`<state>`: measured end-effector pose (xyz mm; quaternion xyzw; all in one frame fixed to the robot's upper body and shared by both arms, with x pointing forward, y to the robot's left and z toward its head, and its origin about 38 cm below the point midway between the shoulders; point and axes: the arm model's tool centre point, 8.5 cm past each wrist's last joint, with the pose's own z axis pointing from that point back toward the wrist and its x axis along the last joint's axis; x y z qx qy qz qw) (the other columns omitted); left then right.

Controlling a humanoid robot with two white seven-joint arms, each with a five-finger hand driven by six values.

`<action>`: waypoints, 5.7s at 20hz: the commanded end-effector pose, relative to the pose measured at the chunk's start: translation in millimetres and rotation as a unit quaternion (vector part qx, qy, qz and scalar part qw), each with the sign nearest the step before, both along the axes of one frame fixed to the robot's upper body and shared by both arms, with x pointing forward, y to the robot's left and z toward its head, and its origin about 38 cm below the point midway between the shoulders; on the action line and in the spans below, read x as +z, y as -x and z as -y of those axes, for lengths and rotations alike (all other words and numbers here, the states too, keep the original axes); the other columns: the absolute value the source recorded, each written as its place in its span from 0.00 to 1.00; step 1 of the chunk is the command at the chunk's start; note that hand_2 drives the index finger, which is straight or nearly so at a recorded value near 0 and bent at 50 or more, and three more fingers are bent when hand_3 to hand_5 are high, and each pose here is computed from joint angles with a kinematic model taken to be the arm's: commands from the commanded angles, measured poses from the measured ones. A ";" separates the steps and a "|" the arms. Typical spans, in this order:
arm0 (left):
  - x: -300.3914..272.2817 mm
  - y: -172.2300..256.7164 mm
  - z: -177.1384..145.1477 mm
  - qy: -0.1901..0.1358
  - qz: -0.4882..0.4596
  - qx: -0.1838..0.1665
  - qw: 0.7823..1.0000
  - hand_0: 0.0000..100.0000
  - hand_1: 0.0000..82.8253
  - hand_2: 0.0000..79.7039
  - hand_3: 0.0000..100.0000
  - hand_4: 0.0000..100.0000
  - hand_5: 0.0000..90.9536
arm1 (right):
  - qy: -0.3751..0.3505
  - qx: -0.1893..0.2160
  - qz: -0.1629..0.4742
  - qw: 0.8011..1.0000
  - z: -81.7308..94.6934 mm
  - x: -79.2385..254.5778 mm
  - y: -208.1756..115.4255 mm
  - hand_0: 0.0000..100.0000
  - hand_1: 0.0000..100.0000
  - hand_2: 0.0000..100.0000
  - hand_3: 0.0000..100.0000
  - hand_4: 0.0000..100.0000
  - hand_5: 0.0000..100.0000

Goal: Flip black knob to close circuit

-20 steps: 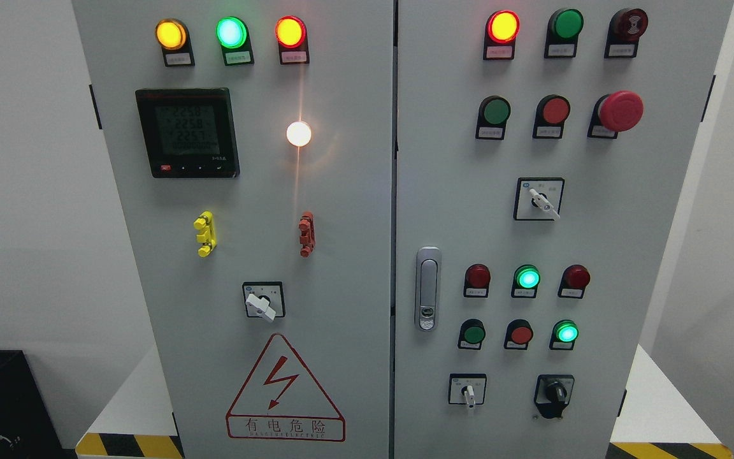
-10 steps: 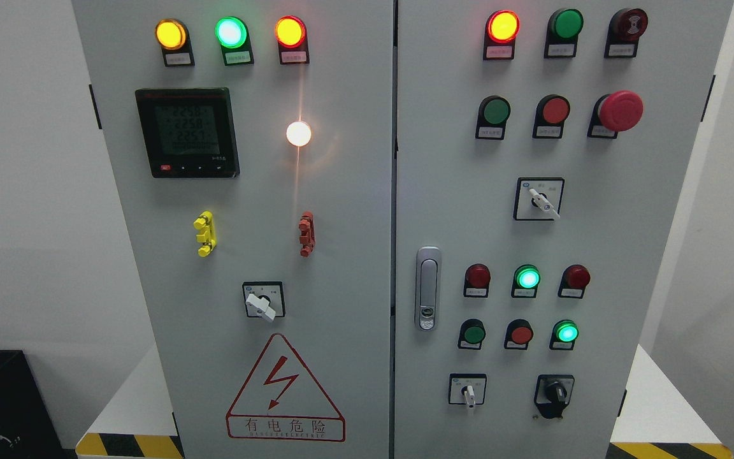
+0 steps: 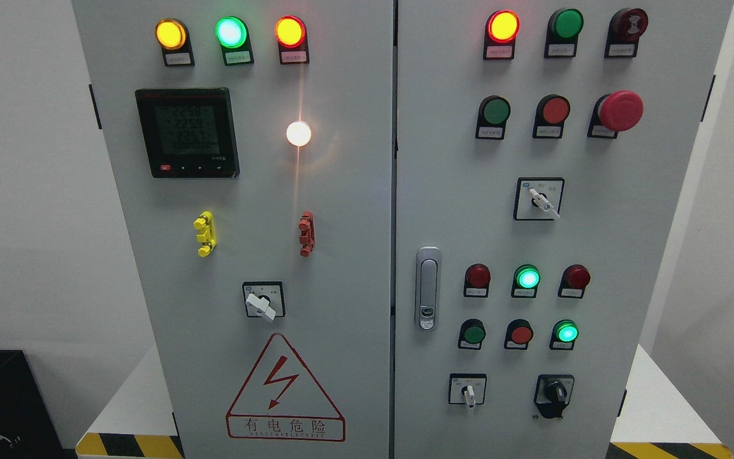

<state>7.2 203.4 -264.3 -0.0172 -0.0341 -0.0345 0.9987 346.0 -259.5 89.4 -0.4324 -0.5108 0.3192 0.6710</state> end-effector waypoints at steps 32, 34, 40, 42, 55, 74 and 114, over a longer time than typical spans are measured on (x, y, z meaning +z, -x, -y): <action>-0.4 5.8 0.2 0.001 0.001 0.001 1.000 0.12 0.67 0.00 0.00 0.00 0.00 | 0.033 -0.020 0.029 0.999 16.3 69.9 -62.0 0.00 0.00 0.89 1.00 0.90 0.95; -0.4 5.8 1.2 0.002 0.001 0.001 1.000 0.12 0.67 0.00 0.00 0.00 0.00 | 0.032 -0.020 0.030 0.999 16.5 72.1 -63.4 0.00 0.00 0.89 1.00 0.90 0.95; -0.4 5.8 1.2 0.002 0.001 0.001 1.000 0.12 0.67 0.00 0.00 0.00 0.00 | 0.039 -0.024 0.037 0.998 19.2 81.0 -68.2 0.00 0.00 0.89 1.00 0.90 0.95; -0.4 5.8 0.2 0.001 0.001 0.001 1.000 0.12 0.67 0.00 0.00 0.00 0.00 | 0.034 -0.024 0.030 0.999 19.5 83.0 -69.9 0.00 0.00 0.89 1.00 0.90 0.95; -0.4 5.8 0.2 0.001 0.001 0.001 1.000 0.12 0.67 0.00 0.00 0.00 0.00 | 0.041 -0.042 0.038 0.998 37.6 93.2 -72.2 0.00 0.00 0.89 1.00 0.90 0.94; -0.4 5.8 0.2 0.001 0.001 0.001 1.000 0.12 0.67 0.00 0.00 0.00 0.00 | 0.045 -0.054 0.029 0.997 47.7 87.8 -71.4 0.00 0.00 0.88 1.00 0.90 0.94; -0.4 5.8 1.2 0.002 0.001 0.001 1.000 0.12 0.67 0.00 0.00 0.00 0.00 | 0.038 -0.062 0.040 0.997 55.3 96.4 -75.4 0.00 0.00 0.88 1.00 0.90 0.94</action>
